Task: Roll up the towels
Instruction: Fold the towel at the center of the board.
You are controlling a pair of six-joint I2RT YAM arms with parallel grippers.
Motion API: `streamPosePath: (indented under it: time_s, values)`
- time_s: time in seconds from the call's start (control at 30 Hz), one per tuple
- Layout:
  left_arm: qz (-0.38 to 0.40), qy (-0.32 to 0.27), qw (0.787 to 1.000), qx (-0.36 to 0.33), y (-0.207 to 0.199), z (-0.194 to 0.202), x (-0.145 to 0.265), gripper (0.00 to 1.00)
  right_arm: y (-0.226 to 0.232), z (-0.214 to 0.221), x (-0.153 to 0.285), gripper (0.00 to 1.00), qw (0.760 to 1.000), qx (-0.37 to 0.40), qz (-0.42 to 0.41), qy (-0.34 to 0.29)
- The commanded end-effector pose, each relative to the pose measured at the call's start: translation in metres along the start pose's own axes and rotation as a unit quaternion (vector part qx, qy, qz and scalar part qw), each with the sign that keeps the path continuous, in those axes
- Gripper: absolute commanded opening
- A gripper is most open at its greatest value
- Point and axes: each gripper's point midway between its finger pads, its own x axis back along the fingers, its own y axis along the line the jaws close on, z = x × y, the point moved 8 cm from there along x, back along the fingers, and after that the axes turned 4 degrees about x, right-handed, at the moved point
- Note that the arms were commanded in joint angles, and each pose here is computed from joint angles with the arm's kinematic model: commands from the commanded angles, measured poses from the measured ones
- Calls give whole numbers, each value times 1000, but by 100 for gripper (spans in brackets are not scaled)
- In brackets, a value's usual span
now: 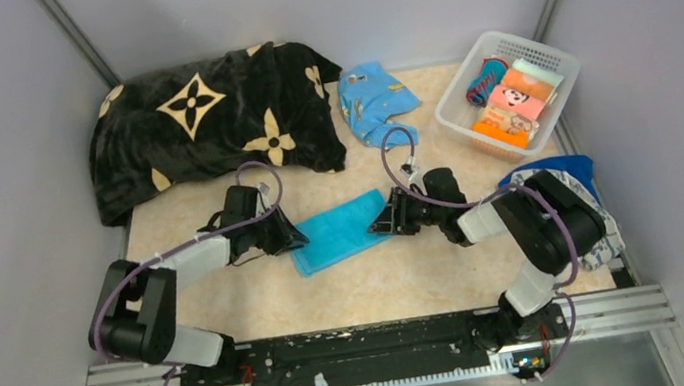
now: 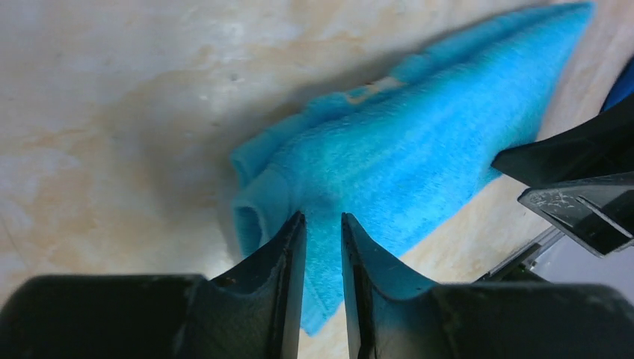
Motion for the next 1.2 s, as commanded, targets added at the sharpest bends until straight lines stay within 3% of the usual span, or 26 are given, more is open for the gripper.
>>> streamPosePath:
  time_s: [0.0,0.13,0.37,0.6,0.77,1.0,1.17]
  values:
    - [2,16,999,32,25,3,-14,30,-17,2,1,44,998,-24,-38,-39]
    - [-8,36,997,63,45,11,-15,31,-27,8,11,44,997,-46,-42,-51]
    - [23,1,999,31,20,-5,8,53,2,-25,19,44,994,-7,-83,-67]
    - [51,-18,998,14,-4,-19,27,56,22,-72,1,45,990,25,-118,-79]
    - [39,-18,999,20,0,-19,23,54,6,-82,-27,44,992,10,-110,-67]
    - [-25,-8,999,42,28,-16,4,47,-41,-57,-50,43,998,-31,-40,-38]
    - [-79,-5,996,51,46,-23,-8,42,-62,-27,-39,43,999,-40,32,15]
